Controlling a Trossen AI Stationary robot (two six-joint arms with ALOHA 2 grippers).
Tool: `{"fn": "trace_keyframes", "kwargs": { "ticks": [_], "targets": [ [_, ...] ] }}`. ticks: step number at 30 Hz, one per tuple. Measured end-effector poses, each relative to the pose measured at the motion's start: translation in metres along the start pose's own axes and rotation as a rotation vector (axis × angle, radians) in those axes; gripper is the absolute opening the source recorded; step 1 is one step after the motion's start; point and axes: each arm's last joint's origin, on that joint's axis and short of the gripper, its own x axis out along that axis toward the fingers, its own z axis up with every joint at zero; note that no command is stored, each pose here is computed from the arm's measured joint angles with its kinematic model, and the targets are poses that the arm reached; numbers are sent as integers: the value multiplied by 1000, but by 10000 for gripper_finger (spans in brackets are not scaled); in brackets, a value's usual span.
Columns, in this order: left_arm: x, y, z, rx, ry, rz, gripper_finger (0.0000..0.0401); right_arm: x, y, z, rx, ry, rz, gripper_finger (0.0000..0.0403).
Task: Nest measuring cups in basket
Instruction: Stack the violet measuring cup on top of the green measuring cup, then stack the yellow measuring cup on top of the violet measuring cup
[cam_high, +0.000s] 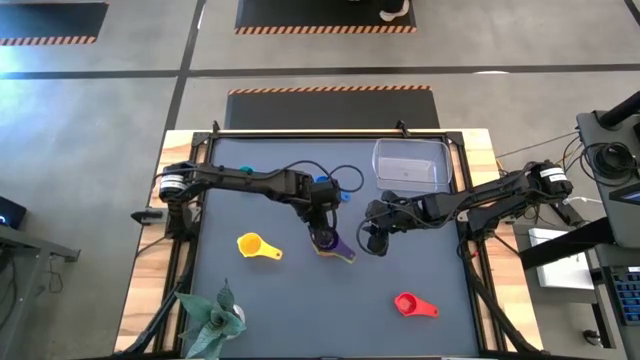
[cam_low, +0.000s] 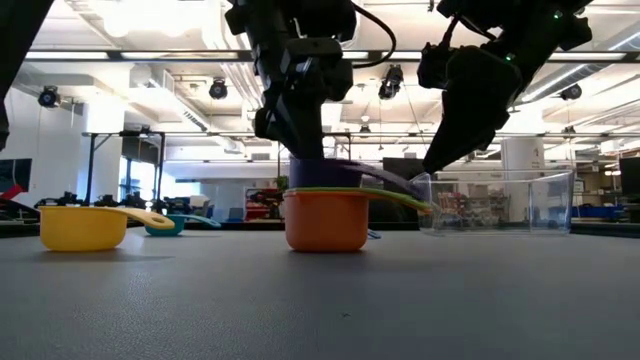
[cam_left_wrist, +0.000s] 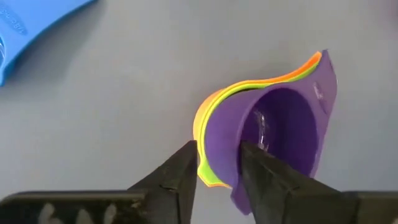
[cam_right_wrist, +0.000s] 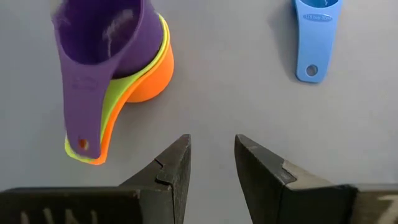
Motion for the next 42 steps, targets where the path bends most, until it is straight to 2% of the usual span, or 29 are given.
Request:
{"fn": "trace_keyframes", "kwargs": {
  "ticks": [7, 13, 17, 22, 27, 32, 36, 42],
  "targets": [
    [-7, 2, -7, 45, 53, 18, 139, 0, 0, 0, 35, 0, 1, 114],
    [-34, 3, -25, 84, 138, 74, 144, 0, 0, 0, 52, 0, 1, 114],
    [-58, 6, -46, 90, 64, 92, 144, 0, 0, 0, 49, -3, 2, 114],
    [-73, 23, -91, 4, -44, 102, 144, 0, 0, 0, 45, -5, 2, 114],
    [-68, 43, -141, -130, -66, 102, 144, 0, 1, 3, 17, -26, 10, 114],
    [-58, 57, -179, -244, -22, 87, 144, 0, 1, 5, 13, -51, 18, 114],
    [-52, 64, -198, -269, 6, 82, 144, 0, 1, 5, 13, -52, 18, 114],
    [-44, 68, -210, -247, 46, 75, 144, 0, 1, 5, 13, -52, 18, 114]
  ]
}}
